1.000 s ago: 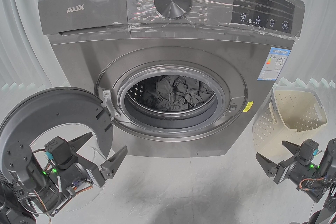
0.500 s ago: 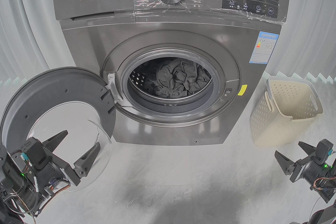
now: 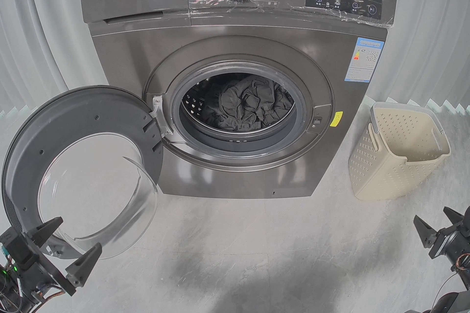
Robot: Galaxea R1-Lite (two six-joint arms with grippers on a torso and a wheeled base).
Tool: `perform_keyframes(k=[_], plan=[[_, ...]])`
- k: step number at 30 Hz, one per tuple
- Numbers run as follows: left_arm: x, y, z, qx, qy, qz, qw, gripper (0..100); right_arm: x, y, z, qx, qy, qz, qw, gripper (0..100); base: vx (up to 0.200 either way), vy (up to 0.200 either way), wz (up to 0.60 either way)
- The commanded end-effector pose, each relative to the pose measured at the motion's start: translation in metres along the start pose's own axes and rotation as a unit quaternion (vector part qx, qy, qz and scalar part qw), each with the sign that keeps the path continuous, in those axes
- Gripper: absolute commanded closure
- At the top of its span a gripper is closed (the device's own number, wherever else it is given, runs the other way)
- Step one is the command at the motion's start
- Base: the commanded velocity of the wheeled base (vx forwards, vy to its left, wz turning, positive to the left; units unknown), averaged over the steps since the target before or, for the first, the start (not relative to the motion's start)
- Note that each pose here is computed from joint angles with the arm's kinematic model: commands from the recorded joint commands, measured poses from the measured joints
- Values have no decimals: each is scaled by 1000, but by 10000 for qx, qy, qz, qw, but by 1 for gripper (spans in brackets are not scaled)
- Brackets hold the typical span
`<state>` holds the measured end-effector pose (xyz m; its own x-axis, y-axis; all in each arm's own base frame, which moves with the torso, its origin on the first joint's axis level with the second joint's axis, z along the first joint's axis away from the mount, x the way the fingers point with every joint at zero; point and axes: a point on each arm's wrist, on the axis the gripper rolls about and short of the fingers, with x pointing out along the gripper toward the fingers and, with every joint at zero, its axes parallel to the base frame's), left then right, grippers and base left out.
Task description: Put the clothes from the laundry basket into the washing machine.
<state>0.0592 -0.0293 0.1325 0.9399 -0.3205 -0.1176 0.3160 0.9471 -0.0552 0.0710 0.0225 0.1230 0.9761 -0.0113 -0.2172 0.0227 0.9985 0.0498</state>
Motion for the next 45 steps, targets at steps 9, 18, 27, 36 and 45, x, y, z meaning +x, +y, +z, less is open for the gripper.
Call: perform_keyframes(k=[9,18,27,36,45], plan=[[-74,12,-57,-247,-508,1532,9866,0,-77,-32,-58,-252,-944,-488,9940,0,0,0,0],[-78,7,-58,-535,-924,2101,9718,0,-84,-28,-59,-386,-1049,-260,9934,0,-200,0,0],[-84,9,-60,261,-891,2785,9559,0,-84,-28,-59,-284,-1159,-302,9924,0,0,0,0],[-80,5,-66,11,-670,1642,9841,0,-85,-26,-59,-361,-1028,236,9938,0,0,0,0],[-80,5,-66,18,-669,1658,9839,0,-85,-27,-59,-233,-1016,40,9945,0,0,0,0]])
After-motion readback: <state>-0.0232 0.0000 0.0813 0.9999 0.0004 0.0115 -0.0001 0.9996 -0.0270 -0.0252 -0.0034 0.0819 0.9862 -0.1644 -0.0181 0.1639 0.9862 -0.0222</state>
